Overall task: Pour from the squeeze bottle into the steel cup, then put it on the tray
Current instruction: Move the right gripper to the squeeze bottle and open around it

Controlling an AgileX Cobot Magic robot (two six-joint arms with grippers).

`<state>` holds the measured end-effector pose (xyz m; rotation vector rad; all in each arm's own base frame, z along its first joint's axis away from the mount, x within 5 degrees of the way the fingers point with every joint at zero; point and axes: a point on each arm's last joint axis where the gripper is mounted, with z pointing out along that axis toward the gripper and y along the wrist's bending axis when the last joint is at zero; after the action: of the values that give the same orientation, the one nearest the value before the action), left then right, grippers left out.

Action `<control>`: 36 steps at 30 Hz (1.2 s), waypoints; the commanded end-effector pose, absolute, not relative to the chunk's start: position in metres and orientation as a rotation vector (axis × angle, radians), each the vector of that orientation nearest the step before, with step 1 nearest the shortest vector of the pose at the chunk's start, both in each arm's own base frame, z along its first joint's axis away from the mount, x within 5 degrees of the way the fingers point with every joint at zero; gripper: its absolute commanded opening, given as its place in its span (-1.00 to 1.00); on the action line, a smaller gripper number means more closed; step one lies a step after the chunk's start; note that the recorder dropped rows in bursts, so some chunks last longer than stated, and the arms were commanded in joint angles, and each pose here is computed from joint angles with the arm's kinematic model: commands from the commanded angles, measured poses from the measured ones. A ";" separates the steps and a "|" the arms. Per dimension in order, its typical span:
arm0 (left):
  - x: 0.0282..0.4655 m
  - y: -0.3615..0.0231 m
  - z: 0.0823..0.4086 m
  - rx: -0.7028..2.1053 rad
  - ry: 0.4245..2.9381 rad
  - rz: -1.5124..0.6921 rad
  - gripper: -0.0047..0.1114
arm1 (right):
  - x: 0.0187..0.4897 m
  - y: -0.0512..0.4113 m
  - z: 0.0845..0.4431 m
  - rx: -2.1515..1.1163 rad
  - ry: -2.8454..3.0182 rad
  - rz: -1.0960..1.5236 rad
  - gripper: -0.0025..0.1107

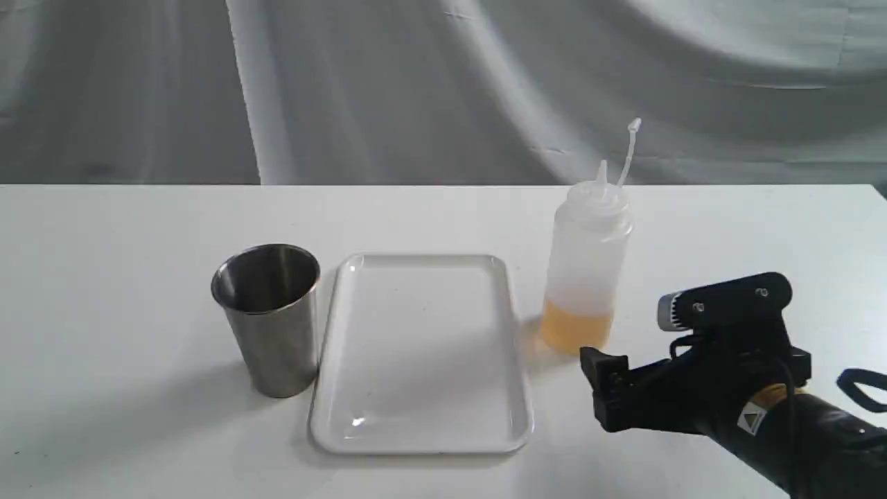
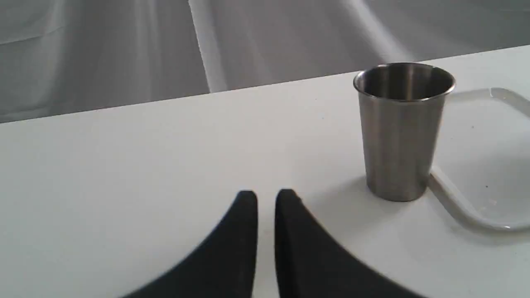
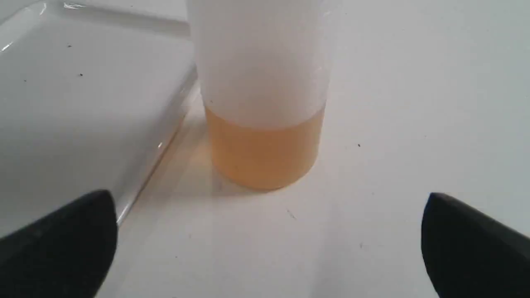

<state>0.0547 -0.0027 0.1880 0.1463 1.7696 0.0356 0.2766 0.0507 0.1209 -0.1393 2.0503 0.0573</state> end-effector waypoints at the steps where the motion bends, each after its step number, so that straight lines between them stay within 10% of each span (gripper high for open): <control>1: 0.055 -0.003 0.187 0.147 1.762 0.032 -0.78 | 0.279 0.051 0.124 -0.112 2.028 0.057 0.80; 36: 0.055 -0.003 0.187 0.147 1.762 0.032 -0.78 | 0.384 0.068 0.102 0.048 2.097 0.085 0.79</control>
<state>0.0547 -0.0027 0.1880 0.1463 1.7696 0.0356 0.3804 0.0678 0.1007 0.0454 2.1100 0.0840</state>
